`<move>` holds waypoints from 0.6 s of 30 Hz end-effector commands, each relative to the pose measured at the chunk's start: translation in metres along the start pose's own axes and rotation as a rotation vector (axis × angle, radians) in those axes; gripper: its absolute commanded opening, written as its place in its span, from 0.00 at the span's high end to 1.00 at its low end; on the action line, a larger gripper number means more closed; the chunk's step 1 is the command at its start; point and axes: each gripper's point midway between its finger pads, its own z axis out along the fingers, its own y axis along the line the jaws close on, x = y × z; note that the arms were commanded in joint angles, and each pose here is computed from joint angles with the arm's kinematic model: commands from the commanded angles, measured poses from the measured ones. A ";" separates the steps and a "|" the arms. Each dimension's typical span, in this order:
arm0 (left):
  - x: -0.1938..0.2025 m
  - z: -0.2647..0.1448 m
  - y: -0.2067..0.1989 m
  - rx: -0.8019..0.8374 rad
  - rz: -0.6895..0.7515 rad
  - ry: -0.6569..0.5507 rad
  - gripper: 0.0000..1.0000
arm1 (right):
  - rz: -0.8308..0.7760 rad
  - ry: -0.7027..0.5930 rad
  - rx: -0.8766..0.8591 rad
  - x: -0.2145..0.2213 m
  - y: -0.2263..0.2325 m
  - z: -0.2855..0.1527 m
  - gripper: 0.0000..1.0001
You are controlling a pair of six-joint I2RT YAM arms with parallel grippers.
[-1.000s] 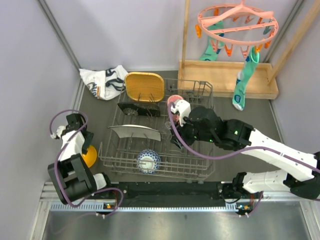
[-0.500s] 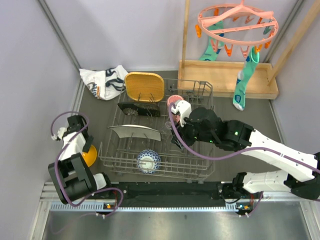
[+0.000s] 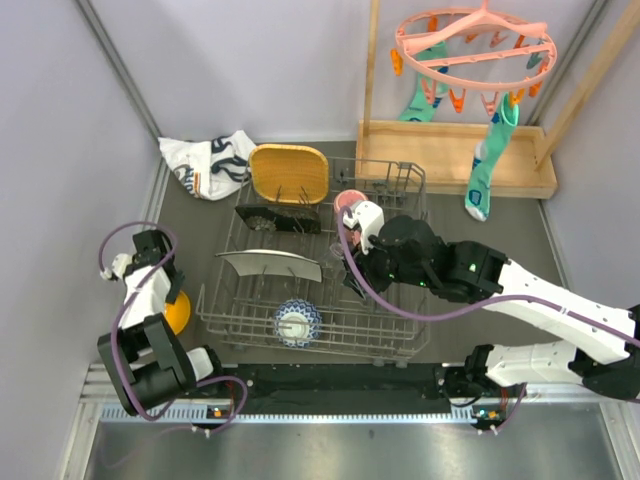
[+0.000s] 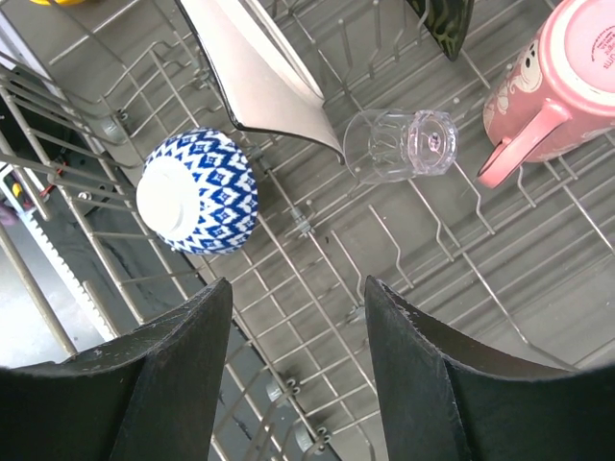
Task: Load the mixed dishes into the dish rack
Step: Grab a bowl with the left arm
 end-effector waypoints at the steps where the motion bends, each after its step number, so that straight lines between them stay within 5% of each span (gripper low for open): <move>1: -0.006 -0.014 -0.020 0.086 -0.050 0.017 1.00 | 0.022 -0.060 0.027 -0.011 -0.008 -0.009 0.43; 18: -0.089 -0.149 -0.105 0.497 -0.147 -0.073 1.00 | 0.049 -0.131 0.039 -0.042 -0.008 -0.026 0.43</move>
